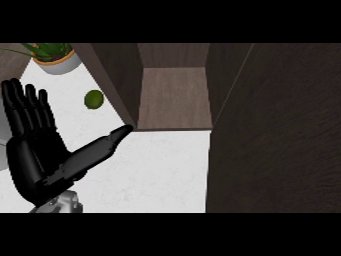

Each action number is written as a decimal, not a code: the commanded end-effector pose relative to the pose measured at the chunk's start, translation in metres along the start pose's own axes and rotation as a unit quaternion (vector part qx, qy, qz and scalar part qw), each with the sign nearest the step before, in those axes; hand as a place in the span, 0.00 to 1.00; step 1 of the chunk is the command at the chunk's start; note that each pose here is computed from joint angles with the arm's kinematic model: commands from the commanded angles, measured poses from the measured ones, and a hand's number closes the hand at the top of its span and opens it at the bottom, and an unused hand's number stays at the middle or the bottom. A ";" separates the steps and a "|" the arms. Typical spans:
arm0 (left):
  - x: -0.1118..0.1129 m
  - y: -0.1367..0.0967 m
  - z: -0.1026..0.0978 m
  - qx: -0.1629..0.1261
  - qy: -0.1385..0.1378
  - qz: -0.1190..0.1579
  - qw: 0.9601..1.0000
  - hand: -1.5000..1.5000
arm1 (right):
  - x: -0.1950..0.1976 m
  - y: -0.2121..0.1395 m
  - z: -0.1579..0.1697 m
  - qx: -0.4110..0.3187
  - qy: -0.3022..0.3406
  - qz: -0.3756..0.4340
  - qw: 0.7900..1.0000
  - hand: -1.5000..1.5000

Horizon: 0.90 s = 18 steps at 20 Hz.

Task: Pick up the wine, place it into the cabinet and close the cabinet

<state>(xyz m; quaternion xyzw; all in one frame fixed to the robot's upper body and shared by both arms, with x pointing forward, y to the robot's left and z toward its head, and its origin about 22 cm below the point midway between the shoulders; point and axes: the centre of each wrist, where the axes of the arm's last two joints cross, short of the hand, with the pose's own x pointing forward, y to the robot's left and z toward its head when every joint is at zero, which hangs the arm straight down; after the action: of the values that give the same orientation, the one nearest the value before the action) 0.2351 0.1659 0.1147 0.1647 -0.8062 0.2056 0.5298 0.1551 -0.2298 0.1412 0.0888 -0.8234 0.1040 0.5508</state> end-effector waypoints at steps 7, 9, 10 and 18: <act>0.030 -0.055 0.014 0.015 -0.001 0.023 1.000 0.00 | 0.042 0.011 0.008 0.005 0.009 -0.013 1.000 0.00; 0.038 -0.048 0.030 0.024 0.001 0.021 0.999 0.00 | 0.042 0.006 0.006 0.014 0.011 -0.008 1.000 0.00; 0.033 -0.066 0.018 0.026 -0.006 0.022 0.999 0.00 | 0.055 0.006 0.005 0.011 -0.001 0.000 1.000 0.00; 0.062 -0.052 0.007 0.056 -0.005 0.019 0.998 0.00 | 0.048 0.015 0.000 -0.008 0.005 0.002 1.000 0.00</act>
<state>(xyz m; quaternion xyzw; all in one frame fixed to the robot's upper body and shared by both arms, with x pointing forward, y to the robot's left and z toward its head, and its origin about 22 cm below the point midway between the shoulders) 0.2367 0.1089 0.1555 0.1765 -0.8045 0.2309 0.5180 0.1457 -0.2146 0.1777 0.0871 -0.8123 0.1048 0.5670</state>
